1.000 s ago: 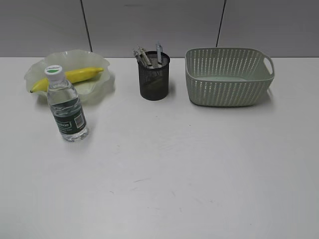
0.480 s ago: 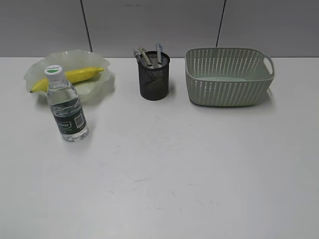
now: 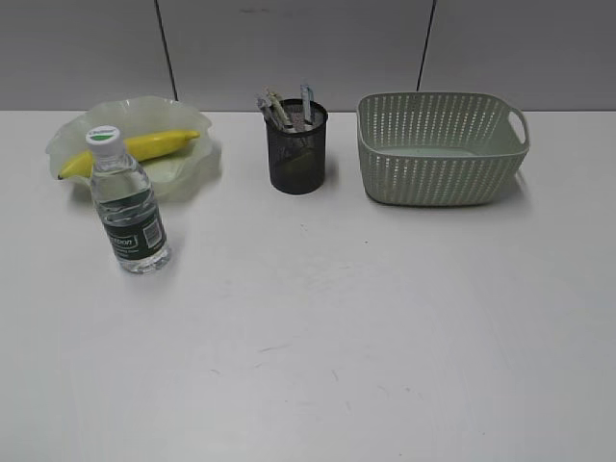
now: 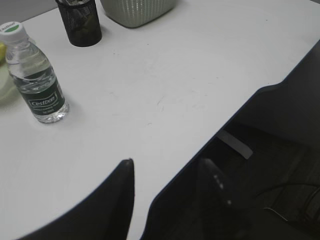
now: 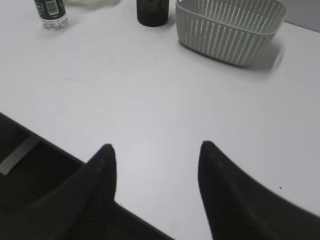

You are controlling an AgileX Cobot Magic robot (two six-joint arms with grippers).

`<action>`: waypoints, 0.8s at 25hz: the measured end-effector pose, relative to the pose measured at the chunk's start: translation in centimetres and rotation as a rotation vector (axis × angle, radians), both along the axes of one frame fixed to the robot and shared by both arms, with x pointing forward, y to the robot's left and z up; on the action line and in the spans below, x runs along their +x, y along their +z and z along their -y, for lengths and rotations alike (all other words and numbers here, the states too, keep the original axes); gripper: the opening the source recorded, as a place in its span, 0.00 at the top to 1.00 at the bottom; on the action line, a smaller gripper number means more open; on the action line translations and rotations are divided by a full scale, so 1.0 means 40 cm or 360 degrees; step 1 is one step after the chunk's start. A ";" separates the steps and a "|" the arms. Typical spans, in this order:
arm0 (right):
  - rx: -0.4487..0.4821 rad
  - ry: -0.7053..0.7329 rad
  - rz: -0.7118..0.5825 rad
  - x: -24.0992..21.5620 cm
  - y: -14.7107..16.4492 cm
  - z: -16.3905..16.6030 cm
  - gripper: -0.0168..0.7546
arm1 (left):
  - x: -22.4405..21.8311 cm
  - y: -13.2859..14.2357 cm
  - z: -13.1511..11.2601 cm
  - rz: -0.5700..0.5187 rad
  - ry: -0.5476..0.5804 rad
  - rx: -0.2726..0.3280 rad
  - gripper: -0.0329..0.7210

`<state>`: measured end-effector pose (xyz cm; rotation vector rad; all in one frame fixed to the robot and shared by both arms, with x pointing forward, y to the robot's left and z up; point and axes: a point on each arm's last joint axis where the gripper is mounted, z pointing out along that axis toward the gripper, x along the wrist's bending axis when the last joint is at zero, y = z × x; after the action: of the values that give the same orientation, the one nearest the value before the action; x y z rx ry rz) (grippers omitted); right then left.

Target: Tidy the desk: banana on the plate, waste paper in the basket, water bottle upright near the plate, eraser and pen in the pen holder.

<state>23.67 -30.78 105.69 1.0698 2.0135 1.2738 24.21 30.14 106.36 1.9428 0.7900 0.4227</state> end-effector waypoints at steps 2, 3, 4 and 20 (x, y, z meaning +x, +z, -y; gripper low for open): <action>0.0000 -0.0040 0.0000 0.000 0.000 0.000 0.43 | 0.000 0.000 0.000 -0.0001 0.0001 -0.0001 0.54; 0.0000 -0.0079 0.0000 -0.001 0.000 0.000 0.43 | 0.000 -0.001 0.000 -0.0002 0.0001 0.0000 0.54; 0.0000 -0.0125 0.0000 -0.002 0.000 0.000 0.43 | 0.000 -0.001 0.000 -0.0002 0.0001 0.0000 0.54; 0.0000 -0.0869 0.0000 -0.009 0.000 -0.005 0.43 | -0.001 0.000 -0.002 0.0001 0.0434 -0.0003 0.54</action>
<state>23.30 -30.56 105.69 1.4850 1.5582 0.9777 24.17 30.21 106.36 1.8386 1.0596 0.5847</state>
